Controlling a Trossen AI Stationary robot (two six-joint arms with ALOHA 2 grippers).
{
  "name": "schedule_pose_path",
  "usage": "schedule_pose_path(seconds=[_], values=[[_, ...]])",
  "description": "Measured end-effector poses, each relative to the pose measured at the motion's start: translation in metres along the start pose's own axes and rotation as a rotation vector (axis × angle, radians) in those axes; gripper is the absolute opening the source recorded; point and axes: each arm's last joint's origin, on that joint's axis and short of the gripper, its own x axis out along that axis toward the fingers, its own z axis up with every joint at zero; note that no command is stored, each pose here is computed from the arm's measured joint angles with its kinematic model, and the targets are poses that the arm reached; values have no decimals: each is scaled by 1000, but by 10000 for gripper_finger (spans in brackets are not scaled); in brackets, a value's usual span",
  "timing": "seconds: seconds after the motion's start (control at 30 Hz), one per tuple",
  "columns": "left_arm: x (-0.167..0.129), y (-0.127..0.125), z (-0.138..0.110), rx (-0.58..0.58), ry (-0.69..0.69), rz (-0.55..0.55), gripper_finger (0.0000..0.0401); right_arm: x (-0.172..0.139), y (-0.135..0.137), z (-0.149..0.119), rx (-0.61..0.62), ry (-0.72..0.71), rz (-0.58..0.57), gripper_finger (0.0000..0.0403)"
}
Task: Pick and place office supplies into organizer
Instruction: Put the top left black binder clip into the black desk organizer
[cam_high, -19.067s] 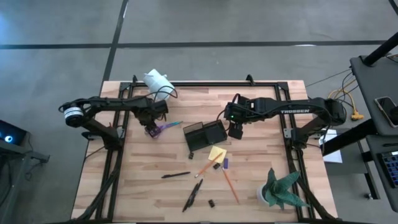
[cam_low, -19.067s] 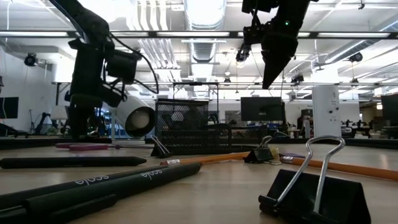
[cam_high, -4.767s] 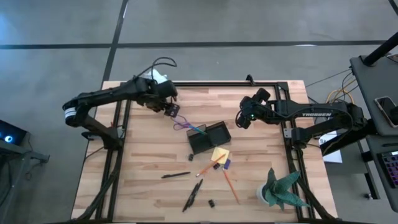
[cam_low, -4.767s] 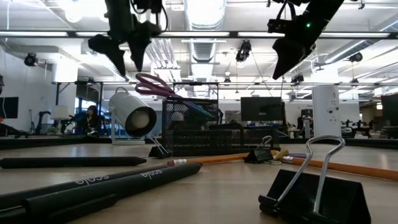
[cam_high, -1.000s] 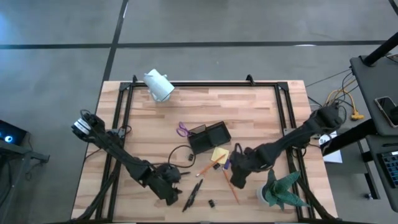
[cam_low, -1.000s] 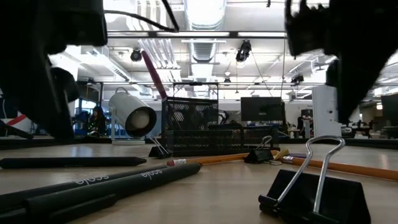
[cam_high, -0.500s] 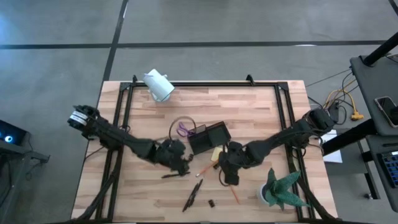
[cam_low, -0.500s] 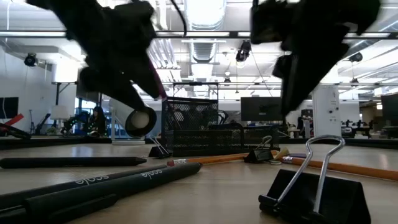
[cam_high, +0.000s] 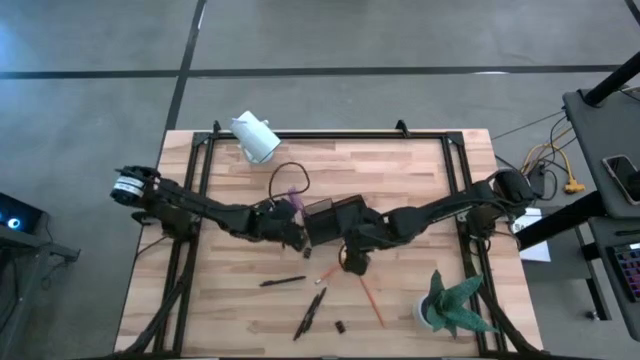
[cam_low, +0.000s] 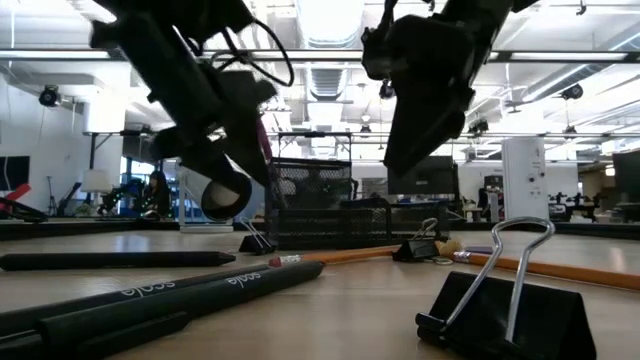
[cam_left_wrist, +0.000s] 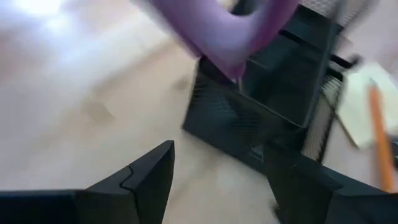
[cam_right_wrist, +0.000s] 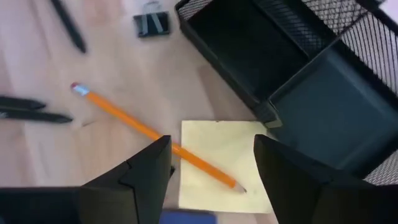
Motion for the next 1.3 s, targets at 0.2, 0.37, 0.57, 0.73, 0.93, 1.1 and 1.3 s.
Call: schedule_pose_path(seconds=[0.2,0.37,0.57,0.73,0.93,1.1,1.3], values=[[11,16,17,21,-60,101,226,0,-8,8,22,-38,-52,221],[10,23,21,72,24,72,226,0,-10,9,30,4,-13,221],[-32,9,-8,262,120,-127,226,-2,-1,3,-23,42,58,221],[-40,5,-32,-60,281,-406,226,-2,-3,3,-28,50,50,221],[-28,12,-42,-465,275,-471,226,-2,-1,0,3,66,41,221],[-21,17,-42,-472,236,-403,226,-3,1,-4,-7,87,32,221],[-8,10,-47,-459,257,-366,226,-5,2,-9,5,105,15,221]])
